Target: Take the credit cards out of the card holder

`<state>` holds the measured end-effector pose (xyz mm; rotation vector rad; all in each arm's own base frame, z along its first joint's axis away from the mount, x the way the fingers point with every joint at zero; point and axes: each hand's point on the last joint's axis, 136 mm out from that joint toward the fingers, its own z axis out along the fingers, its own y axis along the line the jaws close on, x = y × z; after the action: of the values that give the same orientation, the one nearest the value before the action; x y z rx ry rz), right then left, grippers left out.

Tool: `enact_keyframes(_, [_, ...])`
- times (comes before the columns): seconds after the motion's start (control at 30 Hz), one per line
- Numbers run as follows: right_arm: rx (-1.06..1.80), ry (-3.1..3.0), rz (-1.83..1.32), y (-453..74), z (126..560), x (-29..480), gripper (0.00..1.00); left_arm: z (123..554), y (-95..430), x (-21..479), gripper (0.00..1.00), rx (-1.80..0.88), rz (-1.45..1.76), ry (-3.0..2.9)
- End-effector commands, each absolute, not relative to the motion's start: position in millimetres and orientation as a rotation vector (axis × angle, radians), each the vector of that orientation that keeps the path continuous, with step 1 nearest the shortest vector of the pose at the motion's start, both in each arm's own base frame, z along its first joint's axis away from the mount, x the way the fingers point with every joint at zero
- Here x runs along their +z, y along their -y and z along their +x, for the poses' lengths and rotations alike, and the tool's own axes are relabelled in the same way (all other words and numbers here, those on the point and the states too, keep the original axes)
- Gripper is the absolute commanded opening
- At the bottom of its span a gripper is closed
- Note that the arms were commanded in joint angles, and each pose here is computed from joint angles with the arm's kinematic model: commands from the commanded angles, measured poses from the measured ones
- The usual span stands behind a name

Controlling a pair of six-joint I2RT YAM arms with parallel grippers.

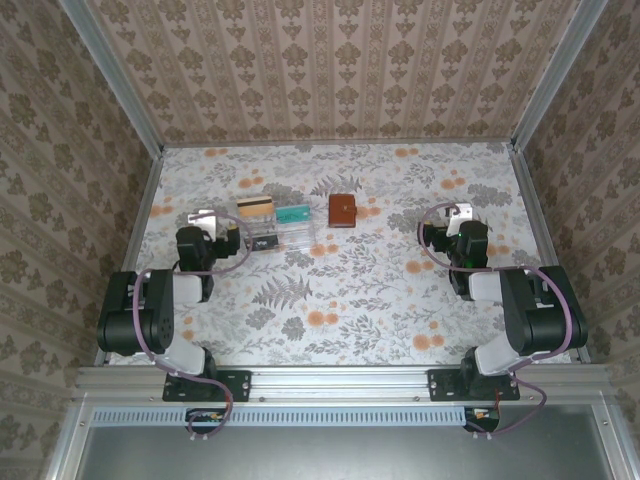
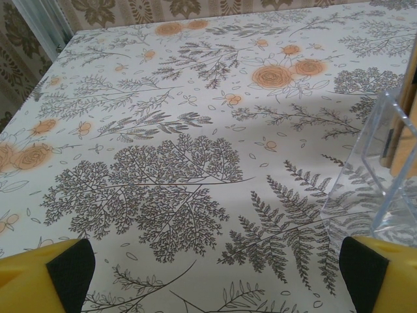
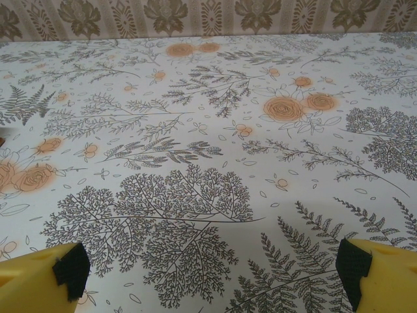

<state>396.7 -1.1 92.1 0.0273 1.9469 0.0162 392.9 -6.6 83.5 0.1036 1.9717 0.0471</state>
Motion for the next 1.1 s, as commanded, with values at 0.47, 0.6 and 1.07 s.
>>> enact_keyframes(0.47, [0.074, -1.911, 0.585, 41.2, 363.9, 211.0, 1.00, 331.0, -30.4, 228.1, 1.00, -0.106, -0.522, -2.016])
enact_keyframes(0.6, [0.246, -1.888, 0.555, 20.8, 371.8, 231.9, 1.00, 321.8, -18.6, 240.0, 1.00, -0.189, -0.527, -2.038])
enact_keyframes(1.07, [0.196, -2.291, 0.141, -130.1, 431.8, 179.6, 1.00, 315.9, 48.3, 218.6, 1.00, -0.275, -0.366, -2.261])
